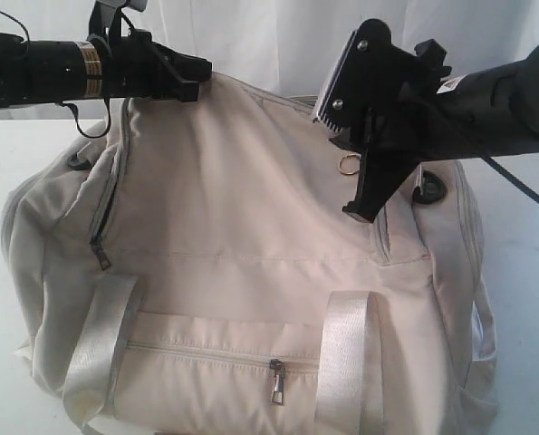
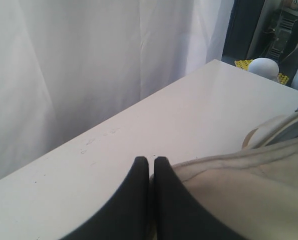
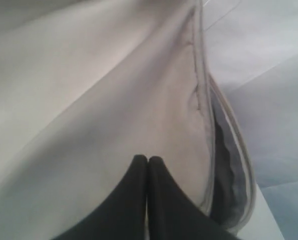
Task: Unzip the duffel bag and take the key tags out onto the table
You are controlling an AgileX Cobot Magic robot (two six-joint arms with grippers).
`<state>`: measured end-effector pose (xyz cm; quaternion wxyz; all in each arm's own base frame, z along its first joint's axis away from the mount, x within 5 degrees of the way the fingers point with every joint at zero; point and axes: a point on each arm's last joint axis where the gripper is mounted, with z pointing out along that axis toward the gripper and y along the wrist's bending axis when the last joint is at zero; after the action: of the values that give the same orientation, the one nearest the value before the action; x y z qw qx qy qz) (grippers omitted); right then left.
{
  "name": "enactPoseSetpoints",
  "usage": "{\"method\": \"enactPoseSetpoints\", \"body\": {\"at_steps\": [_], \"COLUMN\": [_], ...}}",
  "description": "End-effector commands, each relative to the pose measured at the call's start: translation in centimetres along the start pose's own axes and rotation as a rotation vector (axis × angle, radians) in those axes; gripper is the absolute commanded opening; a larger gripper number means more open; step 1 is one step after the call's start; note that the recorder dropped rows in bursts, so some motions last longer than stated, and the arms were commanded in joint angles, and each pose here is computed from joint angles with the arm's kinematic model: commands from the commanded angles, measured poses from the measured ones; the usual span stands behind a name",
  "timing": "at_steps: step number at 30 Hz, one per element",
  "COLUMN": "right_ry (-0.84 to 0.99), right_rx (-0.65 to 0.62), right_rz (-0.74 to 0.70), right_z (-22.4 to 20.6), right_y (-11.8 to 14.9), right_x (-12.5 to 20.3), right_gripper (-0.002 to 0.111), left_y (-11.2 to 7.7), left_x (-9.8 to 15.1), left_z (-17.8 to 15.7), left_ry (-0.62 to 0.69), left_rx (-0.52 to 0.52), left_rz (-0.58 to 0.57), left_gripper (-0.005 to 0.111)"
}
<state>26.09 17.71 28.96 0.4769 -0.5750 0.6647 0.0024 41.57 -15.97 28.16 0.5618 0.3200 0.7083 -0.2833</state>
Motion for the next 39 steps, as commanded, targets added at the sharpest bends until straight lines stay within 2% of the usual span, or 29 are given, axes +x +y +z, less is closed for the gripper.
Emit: {"method": "enactPoseSetpoints", "body": {"at_steps": [1,3,5,6,8,11,16,20,23,28,39], "right_ry": [0.045,0.063,0.083,0.096,0.096,0.079,0.141,0.154,0.188,0.247,0.193], "right_rx": [-0.007,-0.004,-0.041,-0.070,-0.067,-0.017,-0.066,-0.067,-0.052,-0.046,0.006], "right_rz": [-0.031,-0.084,-0.092,-0.093,-0.078,-0.073,-0.107,-0.116,-0.118,-0.088,-0.086], "right_z": [-0.3,-0.3,-0.4,-0.4,-0.4,0.0,2.3,2.4,2.6,3.5,3.9], "right_y": [0.0,0.0,0.3,0.6,0.5,0.1,0.8,0.8,0.7,0.8,0.4], "right_x": [0.4,0.5,0.7,0.8,0.8,0.8,2.1,2.3,2.6,3.5,3.1], "right_gripper": [0.000,0.002,0.017,0.036,0.058,0.058,0.058,0.057,0.046,0.039,0.009], "left_y": [0.1,0.1,0.1,0.1,0.1,0.1,0.1,0.0,-0.1,-0.1,-0.1], "left_x": [-0.9,-0.9,-0.9,-0.9,-0.9,-0.9,-0.9,-0.9,-1.0,-1.0,-1.0], "left_z": [-0.4,-0.4,-0.4,-0.4,-0.4,-0.4,-0.4,-0.4,-0.4,-0.4,-0.4], "left_ry": [-0.015,-0.015,-0.015,-0.015,-0.015,-0.017,-0.017,-0.020,-0.028,-0.030,-0.030], "left_rx": [-0.019,-0.019,-0.019,-0.019,-0.019,-0.014,-0.014,-0.008,0.004,0.003,0.005], "left_rz": [0.014,0.014,0.014,0.014,0.014,0.014,0.014,0.013,0.008,0.005,0.006], "left_gripper": [0.000,0.000,0.000,0.000,0.000,0.000,0.000,0.000,0.000,0.000,0.000]}}
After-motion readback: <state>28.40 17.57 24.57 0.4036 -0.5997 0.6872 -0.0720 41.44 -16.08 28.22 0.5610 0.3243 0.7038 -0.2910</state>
